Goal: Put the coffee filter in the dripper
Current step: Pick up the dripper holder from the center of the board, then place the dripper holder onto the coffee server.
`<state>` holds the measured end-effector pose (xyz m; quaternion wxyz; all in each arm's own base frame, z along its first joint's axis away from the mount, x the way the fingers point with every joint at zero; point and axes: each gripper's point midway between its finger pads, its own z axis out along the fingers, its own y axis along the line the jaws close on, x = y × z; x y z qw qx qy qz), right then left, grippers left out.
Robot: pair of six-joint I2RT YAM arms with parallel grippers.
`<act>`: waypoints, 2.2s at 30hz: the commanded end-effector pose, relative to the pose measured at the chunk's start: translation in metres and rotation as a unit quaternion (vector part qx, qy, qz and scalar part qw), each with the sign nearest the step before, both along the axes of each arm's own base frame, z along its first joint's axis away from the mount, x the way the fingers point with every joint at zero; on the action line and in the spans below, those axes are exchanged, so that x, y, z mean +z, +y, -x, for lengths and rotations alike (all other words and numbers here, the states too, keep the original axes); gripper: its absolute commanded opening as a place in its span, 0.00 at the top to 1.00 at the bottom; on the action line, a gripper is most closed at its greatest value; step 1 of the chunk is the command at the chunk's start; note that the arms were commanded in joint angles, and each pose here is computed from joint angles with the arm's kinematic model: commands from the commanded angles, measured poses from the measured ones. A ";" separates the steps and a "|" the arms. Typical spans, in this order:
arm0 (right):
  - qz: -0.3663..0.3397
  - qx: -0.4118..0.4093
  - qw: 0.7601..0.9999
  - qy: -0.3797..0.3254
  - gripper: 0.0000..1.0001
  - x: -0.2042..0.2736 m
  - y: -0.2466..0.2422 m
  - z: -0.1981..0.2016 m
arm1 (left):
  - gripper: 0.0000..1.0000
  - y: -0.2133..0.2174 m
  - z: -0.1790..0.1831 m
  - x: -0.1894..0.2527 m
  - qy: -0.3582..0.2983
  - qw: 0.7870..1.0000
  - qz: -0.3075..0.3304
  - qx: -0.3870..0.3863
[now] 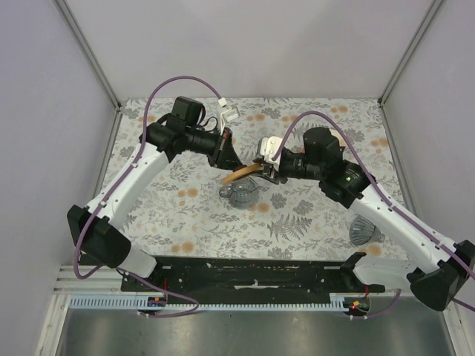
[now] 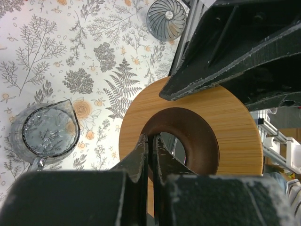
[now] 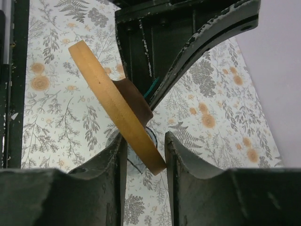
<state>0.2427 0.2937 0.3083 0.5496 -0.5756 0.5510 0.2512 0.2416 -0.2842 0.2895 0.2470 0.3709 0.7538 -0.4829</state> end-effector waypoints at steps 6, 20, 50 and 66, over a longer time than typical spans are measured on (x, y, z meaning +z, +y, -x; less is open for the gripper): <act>-0.024 0.048 0.997 0.048 1.00 0.003 0.012 0.021 | 0.98 0.007 -0.012 0.020 -0.078 0.997 -0.006 0.023; -0.064 -0.082 0.934 0.342 1.00 -0.040 0.001 -0.024 | 0.28 0.101 -0.133 0.028 -0.198 0.924 -0.126 0.301; -0.038 -0.088 0.766 0.635 0.97 -0.145 0.000 -0.057 | 0.09 0.064 -0.093 -0.097 -0.038 0.969 -0.125 0.208; -0.037 -0.104 0.752 0.650 0.85 -0.160 -0.008 -0.064 | 0.10 0.064 -0.096 -0.096 -0.043 0.969 -0.125 0.210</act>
